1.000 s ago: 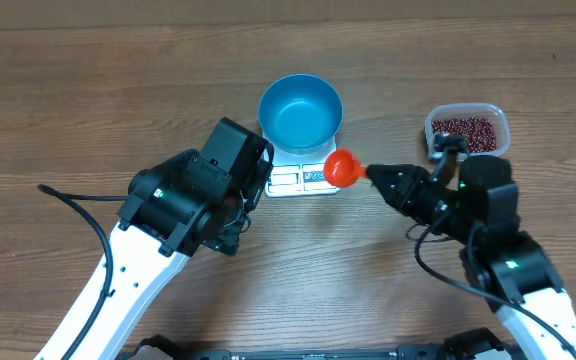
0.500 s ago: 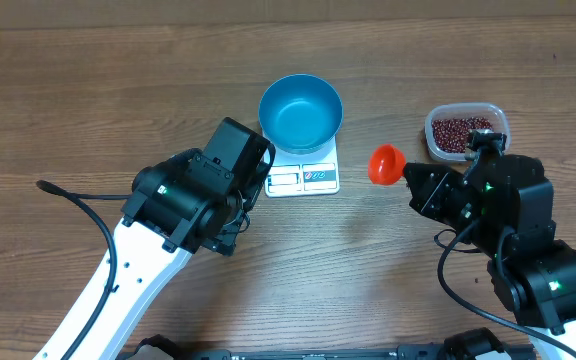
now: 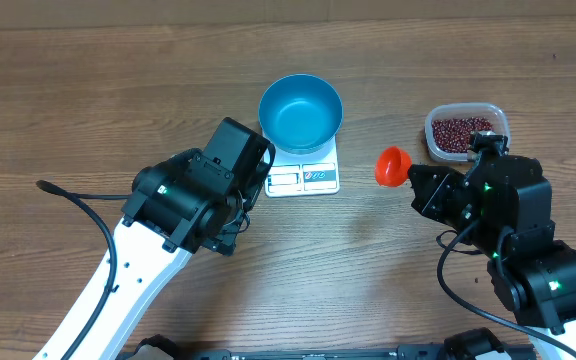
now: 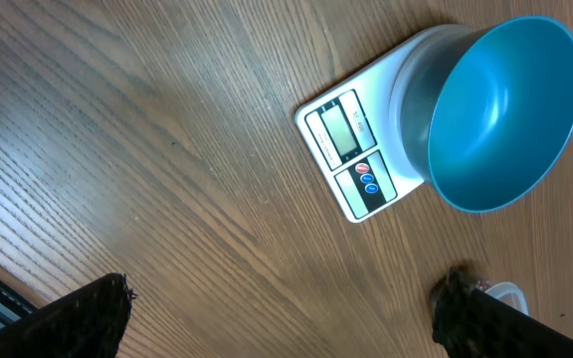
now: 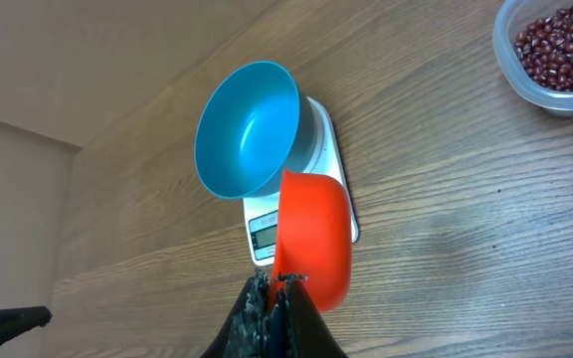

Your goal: Scoop item into bowl and weigh 150g on scale

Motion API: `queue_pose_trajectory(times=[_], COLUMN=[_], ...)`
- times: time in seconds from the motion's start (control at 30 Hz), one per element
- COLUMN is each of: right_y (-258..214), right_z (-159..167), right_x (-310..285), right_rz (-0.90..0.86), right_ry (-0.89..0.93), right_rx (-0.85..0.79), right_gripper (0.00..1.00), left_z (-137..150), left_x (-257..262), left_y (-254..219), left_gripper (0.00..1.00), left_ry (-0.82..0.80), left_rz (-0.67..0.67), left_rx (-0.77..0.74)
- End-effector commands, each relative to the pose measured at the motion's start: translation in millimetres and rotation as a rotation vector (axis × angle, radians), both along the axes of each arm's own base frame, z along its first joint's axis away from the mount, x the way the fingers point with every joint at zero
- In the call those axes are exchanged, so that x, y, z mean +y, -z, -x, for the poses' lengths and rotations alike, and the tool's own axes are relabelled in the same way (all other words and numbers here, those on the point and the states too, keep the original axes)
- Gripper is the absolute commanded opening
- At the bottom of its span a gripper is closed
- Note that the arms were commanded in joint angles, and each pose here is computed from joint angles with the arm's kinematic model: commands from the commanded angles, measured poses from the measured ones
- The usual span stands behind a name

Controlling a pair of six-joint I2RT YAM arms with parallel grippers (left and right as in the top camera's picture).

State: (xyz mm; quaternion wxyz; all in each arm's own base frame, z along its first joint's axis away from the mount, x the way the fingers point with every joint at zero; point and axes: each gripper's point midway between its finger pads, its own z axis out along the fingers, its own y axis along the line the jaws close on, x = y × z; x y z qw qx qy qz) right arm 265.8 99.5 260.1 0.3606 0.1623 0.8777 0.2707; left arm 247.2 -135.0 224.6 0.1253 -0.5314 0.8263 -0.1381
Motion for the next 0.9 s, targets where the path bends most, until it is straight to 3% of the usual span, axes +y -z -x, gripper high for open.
queue_pose_trajectory(times=[0.0,0.87], right_y=[-16.1,-17.1], right_z=[-1.4,-2.4], right_x=[-3.1,-3.5], right_rz=[0.007,0.029], right_ry=[0.009,-0.005], right_rx=[-0.046,-0.061], right_gripper=[0.04,0.04], left_z=[-3.3,-3.3], left_x=[4.8,4.8], left_y=[1.5,1.5], left_gripper=[0.99,0.99], left_ry=[0.004,0.004], left_rz=[-0.034,-0.034], left_rx=[-0.008,-0.008])
